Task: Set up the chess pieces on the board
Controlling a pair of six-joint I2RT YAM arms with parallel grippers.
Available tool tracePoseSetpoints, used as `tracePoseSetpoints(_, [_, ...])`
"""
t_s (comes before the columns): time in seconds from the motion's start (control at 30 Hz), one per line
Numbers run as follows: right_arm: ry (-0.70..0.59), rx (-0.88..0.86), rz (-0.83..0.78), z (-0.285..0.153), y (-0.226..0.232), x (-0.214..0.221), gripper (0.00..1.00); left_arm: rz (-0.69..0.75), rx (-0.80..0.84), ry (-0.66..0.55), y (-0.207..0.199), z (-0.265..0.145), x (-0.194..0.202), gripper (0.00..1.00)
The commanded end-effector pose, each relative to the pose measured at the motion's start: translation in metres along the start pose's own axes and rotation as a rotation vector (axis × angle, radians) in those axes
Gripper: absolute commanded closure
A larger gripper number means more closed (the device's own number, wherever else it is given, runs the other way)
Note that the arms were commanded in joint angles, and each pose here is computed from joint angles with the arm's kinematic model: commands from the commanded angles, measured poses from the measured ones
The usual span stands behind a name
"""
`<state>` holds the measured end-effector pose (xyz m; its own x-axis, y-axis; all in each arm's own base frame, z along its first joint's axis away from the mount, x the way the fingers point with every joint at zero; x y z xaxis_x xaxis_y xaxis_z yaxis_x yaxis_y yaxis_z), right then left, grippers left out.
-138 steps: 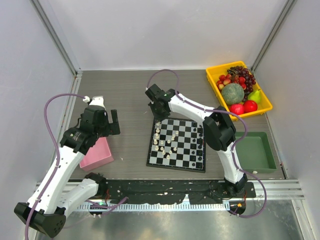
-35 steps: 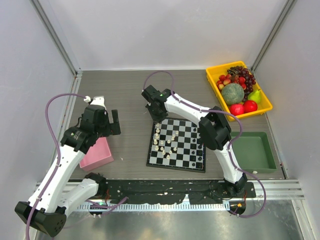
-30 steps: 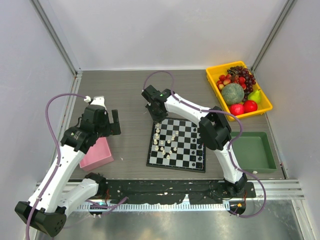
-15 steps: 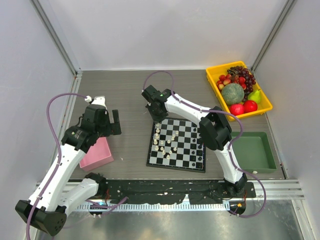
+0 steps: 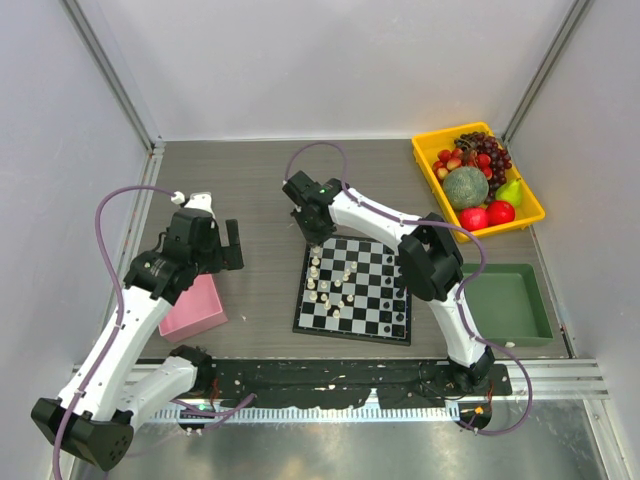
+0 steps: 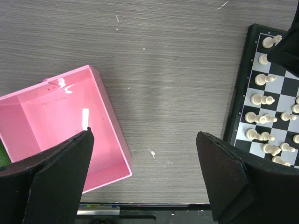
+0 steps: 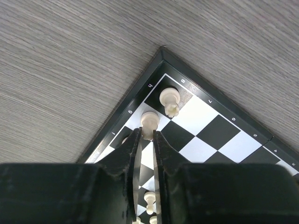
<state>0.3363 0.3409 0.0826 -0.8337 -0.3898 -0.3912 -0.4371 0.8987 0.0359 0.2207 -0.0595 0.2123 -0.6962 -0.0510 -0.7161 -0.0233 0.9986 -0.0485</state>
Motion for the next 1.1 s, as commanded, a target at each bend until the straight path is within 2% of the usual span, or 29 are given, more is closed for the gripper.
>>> tracePoseSetpoints(0.0, [-0.008,-0.012,-0.027,-0.017,0.002,-0.001,0.78,0.002,0.014,-0.025,-0.001,0.000,-0.006,0.00])
tracePoseSetpoints(0.33, [-0.070,-0.027,-0.007,-0.039,0.004,-0.016,0.64,-0.004,0.003,-0.037,0.001,-0.003,-0.007,0.00])
tracePoseSetpoints(0.6, [-0.178,0.043,0.041,-0.073,-0.019,-0.024,0.56,-0.023,-0.025,-0.065,0.007,-0.007,-0.009,0.00])
tracePoseSetpoints(0.83, [-0.206,0.061,0.105,-0.098,-0.040,0.000,0.56,-0.050,-0.078,-0.096,0.017,-0.010,-0.010,0.00])
tracePoseSetpoints(1.07, [-0.199,-0.111,0.148,-0.116,-0.012,0.037,0.56,-0.089,-0.102,-0.134,0.022,-0.013,-0.011,0.00])
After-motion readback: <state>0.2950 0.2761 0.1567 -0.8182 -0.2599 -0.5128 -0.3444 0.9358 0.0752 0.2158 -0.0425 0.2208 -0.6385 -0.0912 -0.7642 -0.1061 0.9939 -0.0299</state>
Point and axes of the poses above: each gripper's point midway between its finger pads, its own z axis out along the fingers, its own y axis along the line the jaws close on, x = y × z, the point moved 2 cm from there along -z, back along the fingers, and after that the axes turned 3 degrees about z, right-handed, at the moved point
